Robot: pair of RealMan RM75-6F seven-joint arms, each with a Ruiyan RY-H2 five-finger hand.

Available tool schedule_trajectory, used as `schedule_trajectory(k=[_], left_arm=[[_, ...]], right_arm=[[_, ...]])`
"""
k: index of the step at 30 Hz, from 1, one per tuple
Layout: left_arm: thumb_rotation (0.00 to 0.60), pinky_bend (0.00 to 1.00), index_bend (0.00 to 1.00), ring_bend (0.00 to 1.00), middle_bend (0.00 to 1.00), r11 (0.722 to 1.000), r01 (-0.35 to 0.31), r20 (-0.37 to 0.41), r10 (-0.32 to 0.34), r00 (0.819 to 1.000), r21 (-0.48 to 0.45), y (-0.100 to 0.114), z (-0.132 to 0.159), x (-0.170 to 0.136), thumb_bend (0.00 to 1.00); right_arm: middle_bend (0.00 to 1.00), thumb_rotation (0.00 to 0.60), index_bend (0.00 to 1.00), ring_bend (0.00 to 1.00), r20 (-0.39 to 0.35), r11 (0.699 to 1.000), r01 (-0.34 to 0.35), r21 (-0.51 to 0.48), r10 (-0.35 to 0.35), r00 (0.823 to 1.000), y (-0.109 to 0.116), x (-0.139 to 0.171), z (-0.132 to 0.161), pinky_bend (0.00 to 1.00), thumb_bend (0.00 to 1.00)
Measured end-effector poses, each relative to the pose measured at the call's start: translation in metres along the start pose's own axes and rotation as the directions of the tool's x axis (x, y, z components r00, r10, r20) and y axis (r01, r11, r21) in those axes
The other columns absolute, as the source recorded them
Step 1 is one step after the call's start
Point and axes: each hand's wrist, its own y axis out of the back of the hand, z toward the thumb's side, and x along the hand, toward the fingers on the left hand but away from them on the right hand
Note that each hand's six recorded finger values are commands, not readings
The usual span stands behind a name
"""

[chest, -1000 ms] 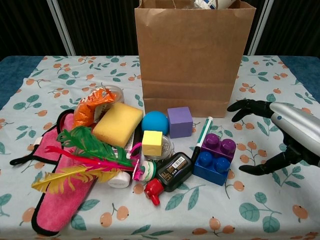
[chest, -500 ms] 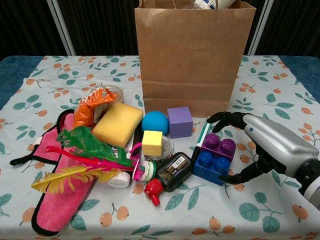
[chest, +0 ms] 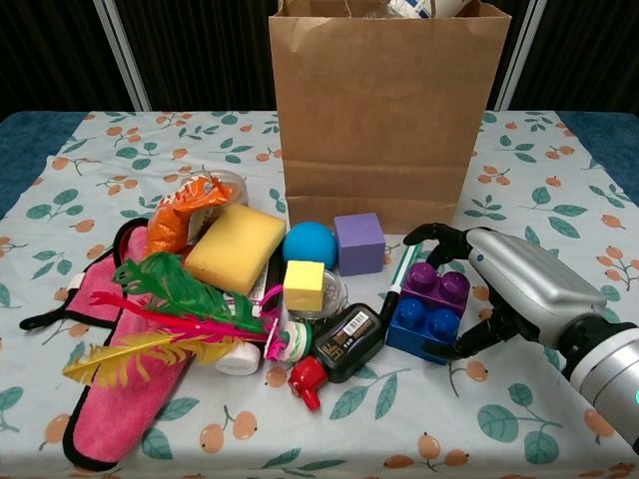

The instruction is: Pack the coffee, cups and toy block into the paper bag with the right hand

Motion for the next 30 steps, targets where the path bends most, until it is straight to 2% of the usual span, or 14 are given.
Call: schedule_trajectory(k=[5, 9, 15, 21, 24, 27, 30], left_arm=[[0.600, 0.23, 0.18, 0.12, 0.20, 1.000, 0.005, -0.002, -0.005, 1.000, -0.002, -0.001, 0.000, 0.000, 0.16], [0.600, 0.23, 0.18, 0.12, 0.19, 1.000, 0.008, -0.003, -0.008, 1.000, -0.003, -0.001, -0.001, 0.000, 0.16], [0.600, 0.23, 0.18, 0.12, 0.19, 1.000, 0.011, 0.003, -0.011, 1.000, 0.003, -0.002, 0.001, -0.001, 0.16], [0.600, 0.23, 0.18, 0.12, 0.19, 1.000, 0.024, 0.011, -0.024, 1.000, 0.000, -0.004, 0.002, -0.002, 0.16], [0.600, 0.23, 0.18, 0.12, 0.20, 1.000, 0.024, 0.013, -0.024, 1.000, 0.005, -0.004, 0.002, -0.002, 0.16], [0.600, 0.23, 0.18, 0.12, 0.20, 1.000, 0.027, 0.015, -0.027, 1.000, 0.010, -0.005, 0.003, -0.002, 0.16], [0.600, 0.23, 0.18, 0.12, 0.19, 1.000, 0.029, 0.014, -0.029, 0.999, 0.012, -0.006, 0.003, -0.002, 0.16]], right_arm=[[0.44, 0.600, 0.28, 0.31, -0.009, 1.000, 0.027, -0.005, -0.027, 1.000, 0.005, 0.001, 0.002, 0.17, 0.11], [0.45, 0.600, 0.28, 0.32, -0.019, 0.999, 0.050, -0.012, -0.050, 0.999, 0.014, 0.003, 0.004, 0.17, 0.12], [0.45, 0.600, 0.28, 0.31, -0.059, 0.993, 0.106, -0.043, -0.108, 0.992, 0.042, 0.010, 0.015, 0.17, 0.12], [0.45, 0.600, 0.29, 0.31, -0.131, 0.978, 0.175, -0.112, -0.189, 0.973, 0.093, 0.022, 0.044, 0.18, 0.12], [0.45, 0.600, 0.29, 0.31, -0.168, 0.967, 0.199, -0.157, -0.225, 0.960, 0.125, 0.029, 0.060, 0.18, 0.13], [0.45, 0.600, 0.30, 0.31, -0.211, 0.953, 0.237, -0.187, -0.274, 0.938, 0.163, 0.032, 0.077, 0.18, 0.13], [0.45, 0.600, 0.30, 0.31, -0.266, 0.936, 0.279, -0.213, -0.330, 0.906, 0.201, 0.034, 0.099, 0.19, 0.13]])
